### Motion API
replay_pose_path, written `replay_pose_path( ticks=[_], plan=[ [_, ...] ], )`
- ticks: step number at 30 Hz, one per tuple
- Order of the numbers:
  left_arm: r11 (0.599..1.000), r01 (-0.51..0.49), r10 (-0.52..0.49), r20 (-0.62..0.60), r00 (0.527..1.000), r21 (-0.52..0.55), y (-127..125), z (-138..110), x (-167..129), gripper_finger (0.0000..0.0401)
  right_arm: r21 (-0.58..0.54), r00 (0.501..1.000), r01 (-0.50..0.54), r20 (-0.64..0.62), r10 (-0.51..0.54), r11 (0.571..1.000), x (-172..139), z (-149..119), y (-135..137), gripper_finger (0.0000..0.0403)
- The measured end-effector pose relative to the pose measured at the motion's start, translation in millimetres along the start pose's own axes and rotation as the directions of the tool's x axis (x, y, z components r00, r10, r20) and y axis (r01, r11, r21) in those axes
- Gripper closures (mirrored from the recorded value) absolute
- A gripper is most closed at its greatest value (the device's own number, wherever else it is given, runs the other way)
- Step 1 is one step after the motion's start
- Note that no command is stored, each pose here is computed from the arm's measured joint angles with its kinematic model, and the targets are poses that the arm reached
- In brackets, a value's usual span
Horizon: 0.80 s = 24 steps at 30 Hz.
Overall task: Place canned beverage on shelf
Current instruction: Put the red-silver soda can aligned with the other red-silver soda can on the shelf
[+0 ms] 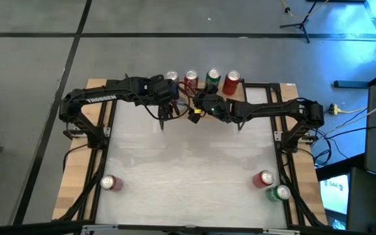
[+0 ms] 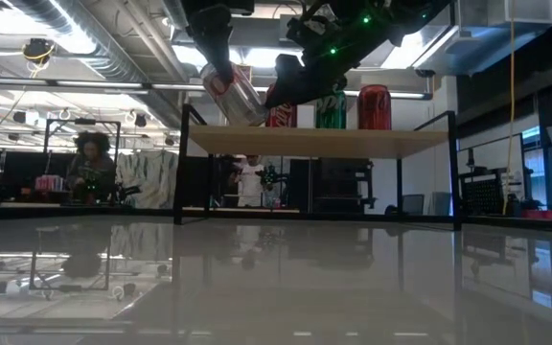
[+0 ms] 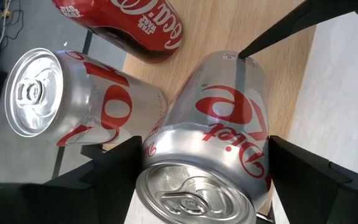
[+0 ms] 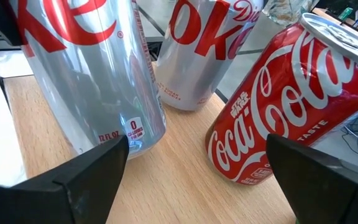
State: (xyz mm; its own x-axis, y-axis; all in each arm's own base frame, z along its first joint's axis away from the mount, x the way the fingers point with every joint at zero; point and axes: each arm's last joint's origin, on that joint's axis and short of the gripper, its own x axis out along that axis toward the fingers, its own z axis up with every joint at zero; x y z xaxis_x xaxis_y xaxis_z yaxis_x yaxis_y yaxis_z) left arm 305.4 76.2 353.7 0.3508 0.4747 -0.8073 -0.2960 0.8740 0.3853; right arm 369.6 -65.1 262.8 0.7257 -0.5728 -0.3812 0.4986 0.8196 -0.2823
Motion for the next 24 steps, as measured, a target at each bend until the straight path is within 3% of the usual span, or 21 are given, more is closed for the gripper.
replay_pose_path(
  ticks=[24],
  plan=[
    [1.0, 0.0, 0.0, -0.036, 0.999, 0.016, 0.1, -3.6, -0.3, 0.0095, -0.015, 0.999, -0.033, 0.011, 0.034, 0.999, -0.3, 1.4, 0.9, 0.002]
  ],
)
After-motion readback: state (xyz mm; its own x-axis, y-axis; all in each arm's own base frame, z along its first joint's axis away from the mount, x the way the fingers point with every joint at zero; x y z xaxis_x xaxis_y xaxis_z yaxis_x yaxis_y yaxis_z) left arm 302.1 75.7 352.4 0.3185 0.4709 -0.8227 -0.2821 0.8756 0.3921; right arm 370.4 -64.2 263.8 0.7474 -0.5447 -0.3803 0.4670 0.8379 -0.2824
